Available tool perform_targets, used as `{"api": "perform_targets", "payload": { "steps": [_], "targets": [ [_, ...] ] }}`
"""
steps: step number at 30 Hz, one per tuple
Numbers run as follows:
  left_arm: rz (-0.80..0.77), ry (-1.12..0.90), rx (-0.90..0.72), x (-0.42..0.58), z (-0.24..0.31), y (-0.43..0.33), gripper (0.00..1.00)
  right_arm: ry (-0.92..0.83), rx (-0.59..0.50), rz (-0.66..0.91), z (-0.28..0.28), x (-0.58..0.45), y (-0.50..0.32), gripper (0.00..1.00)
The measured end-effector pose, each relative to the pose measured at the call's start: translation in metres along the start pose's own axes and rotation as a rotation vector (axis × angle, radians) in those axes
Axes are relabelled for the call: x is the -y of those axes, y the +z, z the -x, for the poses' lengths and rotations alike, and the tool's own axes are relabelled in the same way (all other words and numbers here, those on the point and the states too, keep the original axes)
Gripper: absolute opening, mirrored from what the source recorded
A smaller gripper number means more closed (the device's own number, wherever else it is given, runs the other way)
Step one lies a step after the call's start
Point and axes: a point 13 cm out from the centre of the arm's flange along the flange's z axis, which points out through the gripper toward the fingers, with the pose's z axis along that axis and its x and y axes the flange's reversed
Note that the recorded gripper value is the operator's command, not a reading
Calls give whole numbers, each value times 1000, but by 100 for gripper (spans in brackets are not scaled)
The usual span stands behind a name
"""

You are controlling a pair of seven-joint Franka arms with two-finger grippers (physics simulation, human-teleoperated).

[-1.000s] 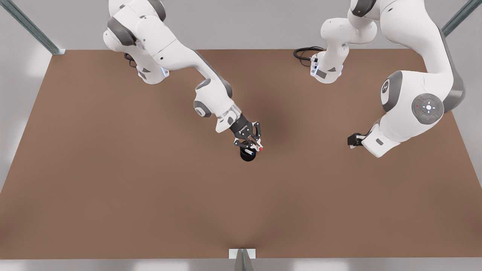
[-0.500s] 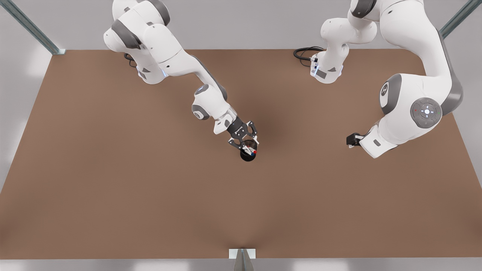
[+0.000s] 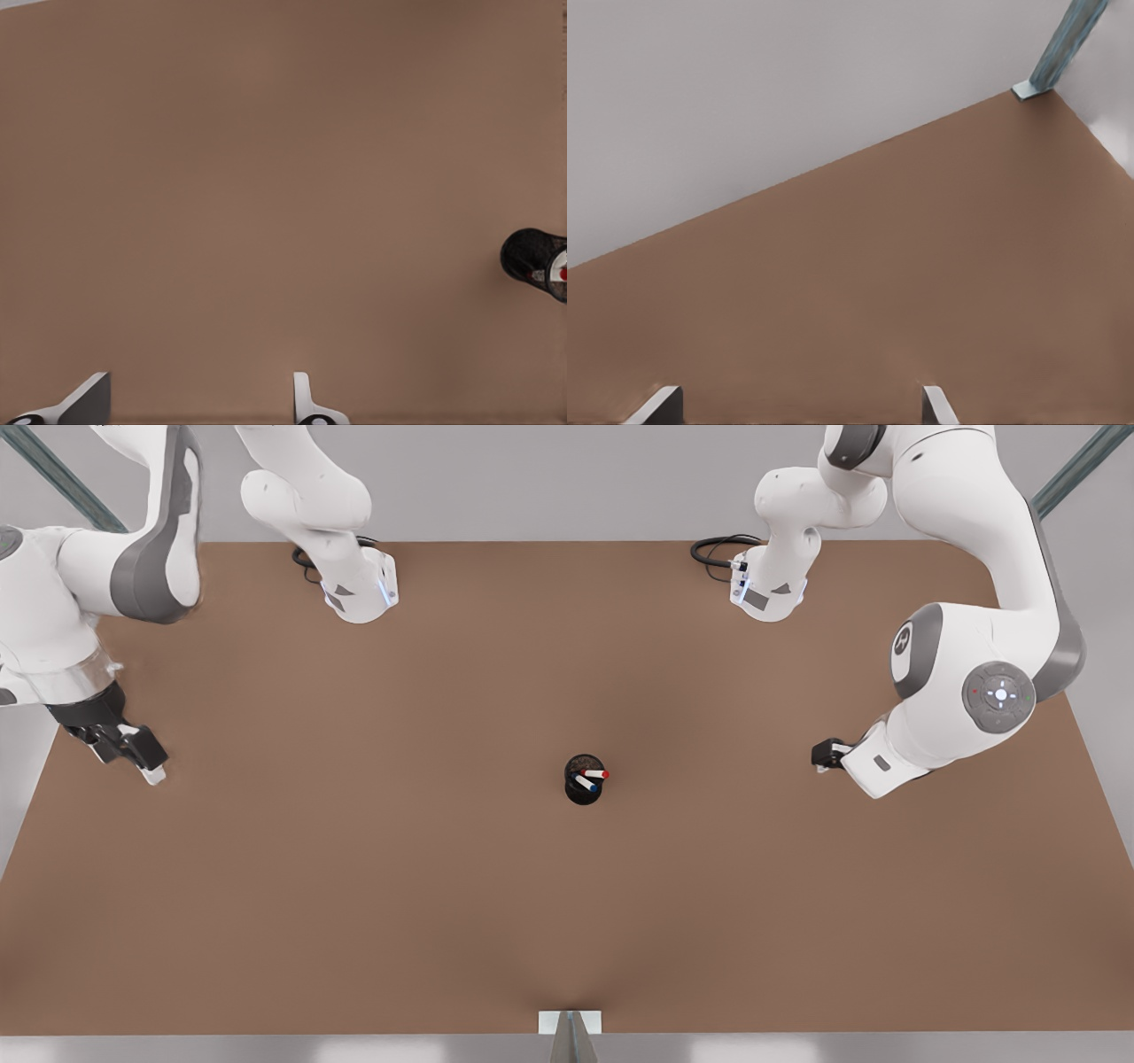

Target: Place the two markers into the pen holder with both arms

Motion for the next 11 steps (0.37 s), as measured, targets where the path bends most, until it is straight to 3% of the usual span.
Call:
{"api": "perform_targets", "payload": {
  "steps": [3, 7, 11],
  "targets": [
    [-2, 3, -16, 0, -2, 4, 100, 44, -123, -45, 22, 52, 11, 100],
    [-3, 6, -25, 0, -3, 6, 100, -339, -231, 20, -45, -155, 10, 100],
    [-3, 9, -29, 0, -4, 6, 100, -399, -289, 7, -60, -155, 11, 100]
  ]
}}
